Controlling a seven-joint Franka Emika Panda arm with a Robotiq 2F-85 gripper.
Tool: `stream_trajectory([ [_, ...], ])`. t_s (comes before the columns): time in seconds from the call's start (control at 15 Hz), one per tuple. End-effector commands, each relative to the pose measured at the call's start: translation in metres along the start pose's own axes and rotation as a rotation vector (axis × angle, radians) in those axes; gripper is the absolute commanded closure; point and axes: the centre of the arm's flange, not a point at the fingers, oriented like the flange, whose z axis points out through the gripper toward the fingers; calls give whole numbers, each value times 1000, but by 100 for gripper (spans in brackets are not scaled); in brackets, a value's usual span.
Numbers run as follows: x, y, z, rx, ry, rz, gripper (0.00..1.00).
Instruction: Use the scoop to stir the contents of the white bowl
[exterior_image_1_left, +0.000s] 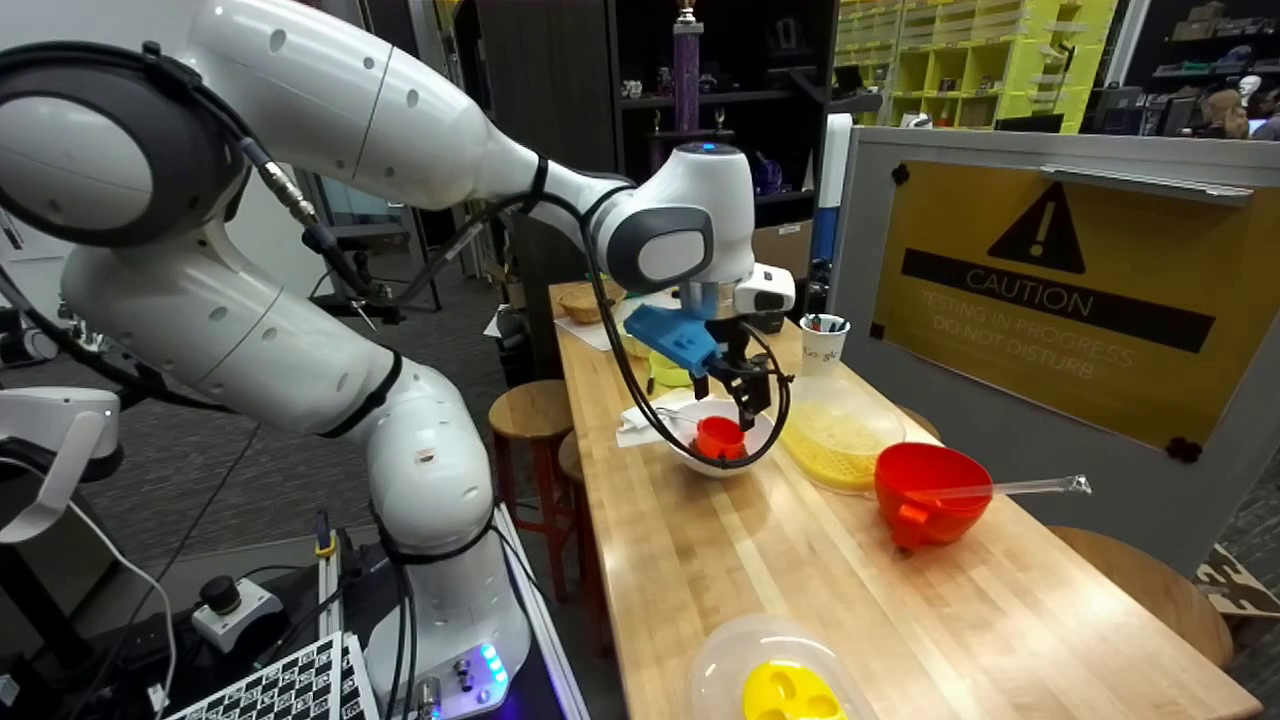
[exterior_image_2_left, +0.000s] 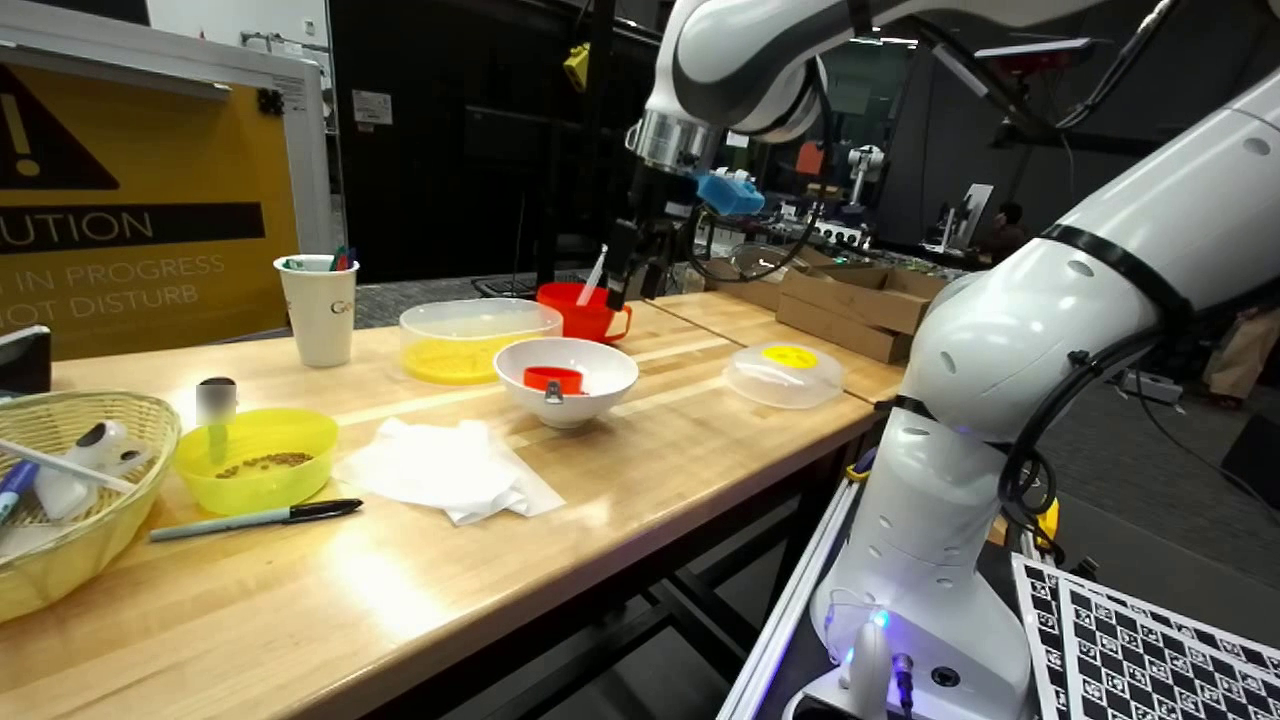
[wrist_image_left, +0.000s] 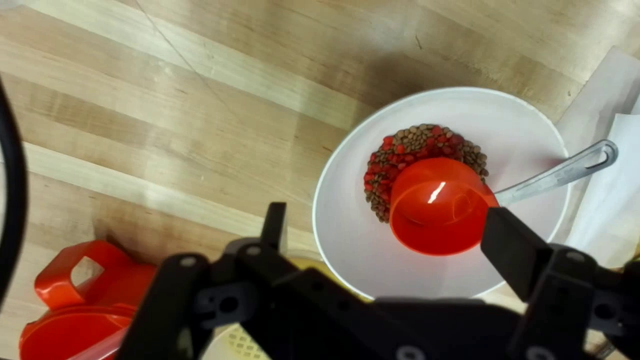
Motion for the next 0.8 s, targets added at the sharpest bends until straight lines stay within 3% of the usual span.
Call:
stream_trajectory([
  [0.0,-22,-1,22,-52,13,-14,0],
  [0.2,-31,1,34,-94,7,-48,0],
  [0.47,-20,3,13,-145,57,-63,0],
  [0.73,-21,-26,1,-144,63,-54,0],
])
